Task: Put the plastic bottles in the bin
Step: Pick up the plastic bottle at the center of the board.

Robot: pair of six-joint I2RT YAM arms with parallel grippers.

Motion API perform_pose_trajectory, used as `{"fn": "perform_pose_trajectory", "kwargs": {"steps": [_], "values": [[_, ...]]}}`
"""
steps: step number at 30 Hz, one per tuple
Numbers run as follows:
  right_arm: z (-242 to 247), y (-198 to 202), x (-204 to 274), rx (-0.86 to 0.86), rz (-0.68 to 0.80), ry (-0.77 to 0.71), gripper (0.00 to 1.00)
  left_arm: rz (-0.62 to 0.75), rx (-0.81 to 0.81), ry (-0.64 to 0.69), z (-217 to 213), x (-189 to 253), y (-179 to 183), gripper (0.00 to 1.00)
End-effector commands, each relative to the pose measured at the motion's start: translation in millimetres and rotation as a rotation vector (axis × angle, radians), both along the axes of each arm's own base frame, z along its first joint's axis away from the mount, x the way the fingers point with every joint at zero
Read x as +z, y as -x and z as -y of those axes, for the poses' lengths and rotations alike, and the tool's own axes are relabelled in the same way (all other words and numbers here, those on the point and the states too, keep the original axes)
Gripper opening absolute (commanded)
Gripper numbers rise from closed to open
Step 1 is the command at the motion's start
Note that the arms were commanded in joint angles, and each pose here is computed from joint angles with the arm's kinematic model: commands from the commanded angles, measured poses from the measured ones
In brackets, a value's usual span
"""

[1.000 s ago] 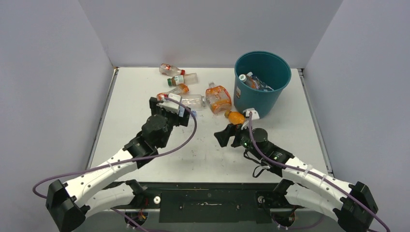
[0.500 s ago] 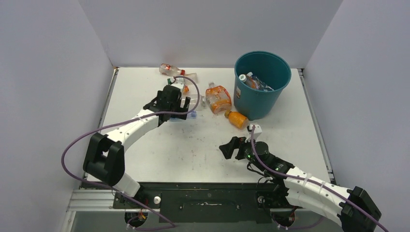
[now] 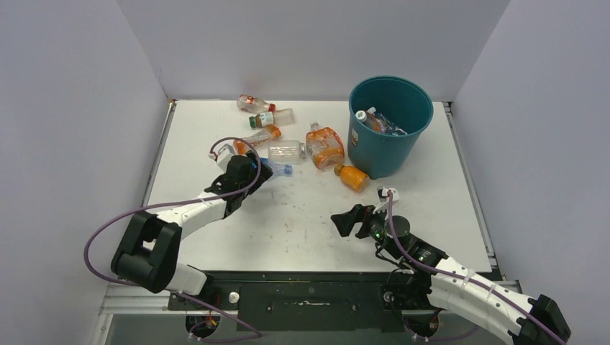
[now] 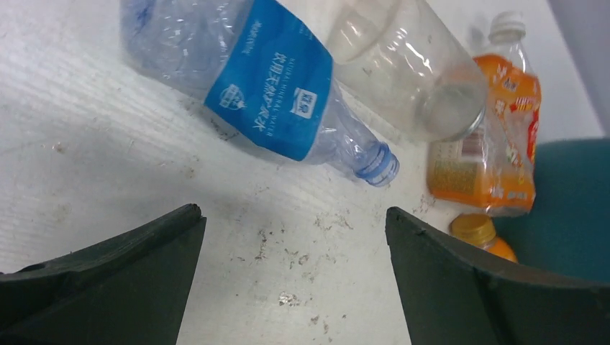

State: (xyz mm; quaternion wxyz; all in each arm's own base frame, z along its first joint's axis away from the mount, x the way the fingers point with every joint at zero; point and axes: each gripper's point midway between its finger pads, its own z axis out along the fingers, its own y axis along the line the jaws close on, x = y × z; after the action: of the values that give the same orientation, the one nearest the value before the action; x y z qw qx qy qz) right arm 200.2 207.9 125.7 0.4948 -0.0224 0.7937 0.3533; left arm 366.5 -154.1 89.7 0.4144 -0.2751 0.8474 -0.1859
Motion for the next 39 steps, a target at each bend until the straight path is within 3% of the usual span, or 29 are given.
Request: {"fn": "perform_pose_trajectory", "kwargs": {"steps": [1, 8, 22, 30, 39], "values": [[1, -4, 13, -0.016, 0.03, 0.001, 0.96, 0.25, 0.301, 0.358, -7, 62, -37, 0.96], [3, -6, 13, -0.034, 0.028, 0.008, 0.96, 0.26, 0.424, 0.42, -24, 34, -48, 0.96], [1, -10, 24, -0.043, 0.034, 0.014, 0.96, 0.183, 0.438, 0.438, -21, -4, -67, 1.0], [1, -11, 34, -0.043, 0.042, 0.008, 0.96, 0.133, 0.421, 0.435, -15, -34, -76, 0.67], [5, -7, 43, -0.034, 0.052, 0.01, 0.96, 0.154, 0.414, 0.43, -19, -36, -71, 0.28]]}}
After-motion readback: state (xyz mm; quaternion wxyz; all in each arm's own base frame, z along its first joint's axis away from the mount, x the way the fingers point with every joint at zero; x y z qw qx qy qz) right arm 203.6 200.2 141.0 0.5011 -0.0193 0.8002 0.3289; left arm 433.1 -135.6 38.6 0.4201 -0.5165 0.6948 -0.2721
